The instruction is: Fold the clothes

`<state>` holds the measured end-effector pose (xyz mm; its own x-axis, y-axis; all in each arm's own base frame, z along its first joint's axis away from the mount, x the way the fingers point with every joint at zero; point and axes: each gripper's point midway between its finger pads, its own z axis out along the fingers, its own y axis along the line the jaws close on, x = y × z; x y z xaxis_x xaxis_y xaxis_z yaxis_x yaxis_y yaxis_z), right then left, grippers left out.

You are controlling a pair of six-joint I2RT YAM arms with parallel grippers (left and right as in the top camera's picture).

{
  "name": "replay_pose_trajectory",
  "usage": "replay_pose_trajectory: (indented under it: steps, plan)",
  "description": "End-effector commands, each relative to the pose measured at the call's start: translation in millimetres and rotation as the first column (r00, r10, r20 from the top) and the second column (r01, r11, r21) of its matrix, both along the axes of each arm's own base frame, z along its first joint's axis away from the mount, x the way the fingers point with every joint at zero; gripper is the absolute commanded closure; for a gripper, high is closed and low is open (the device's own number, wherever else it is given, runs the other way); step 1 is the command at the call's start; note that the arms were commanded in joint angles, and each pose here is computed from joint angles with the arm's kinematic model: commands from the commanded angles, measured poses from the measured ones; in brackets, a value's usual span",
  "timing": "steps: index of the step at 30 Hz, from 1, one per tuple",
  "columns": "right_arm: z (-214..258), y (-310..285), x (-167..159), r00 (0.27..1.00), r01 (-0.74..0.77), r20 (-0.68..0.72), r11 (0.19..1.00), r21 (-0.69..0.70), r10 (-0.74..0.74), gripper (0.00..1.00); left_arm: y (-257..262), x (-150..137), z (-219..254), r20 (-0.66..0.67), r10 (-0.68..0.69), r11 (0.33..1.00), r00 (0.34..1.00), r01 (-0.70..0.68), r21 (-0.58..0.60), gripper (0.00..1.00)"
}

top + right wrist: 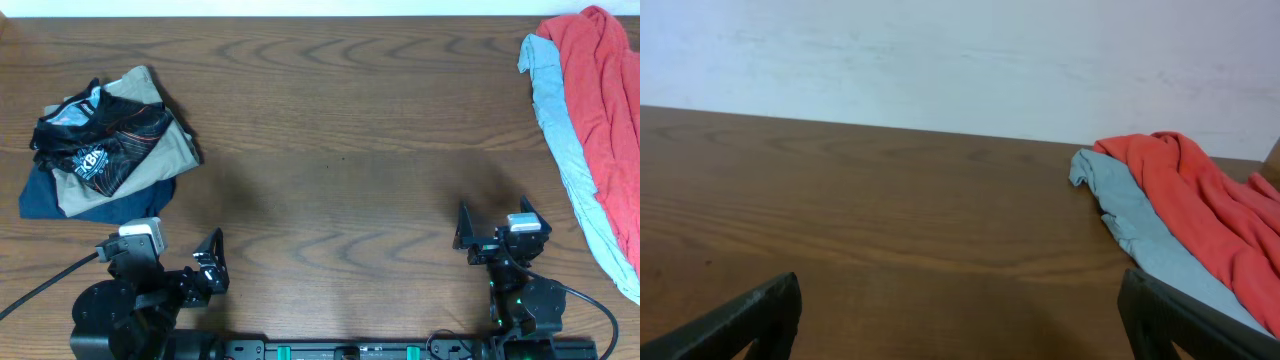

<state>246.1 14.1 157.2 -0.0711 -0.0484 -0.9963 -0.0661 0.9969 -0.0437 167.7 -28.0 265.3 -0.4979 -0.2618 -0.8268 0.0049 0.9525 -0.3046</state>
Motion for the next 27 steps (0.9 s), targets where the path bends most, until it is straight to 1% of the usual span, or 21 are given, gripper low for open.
replay_pose_trajectory:
  steps: [1,21,23,27]
  plan:
    - [0.0,-1.2,-0.2,1.0,0.002,0.003,1.0,-0.012,-0.002,0.01,1.2,0.3,-1.3,-0.002,0.008,1.0,1.0,-0.008,-0.001,0.02]
    - [0.0,-1.2,-0.2,1.0,0.002,0.003,1.0,-0.012,-0.002,0.01,2.1,-1.5,-0.9,0.006,0.008,1.0,1.0,-0.008,0.009,0.02]
    - [0.0,-1.2,-0.2,1.0,0.002,0.003,1.0,-0.012,-0.002,0.01,6.1,-7.4,-10.2,-0.027,0.013,0.999,1.0,-0.012,0.046,0.02]
    - [0.0,-1.2,-0.2,1.0,0.002,0.003,1.0,-0.012,-0.002,0.01,8.3,-11.1,-27.3,-0.04,0.023,0.998,0.999,-0.021,0.053,0.02]
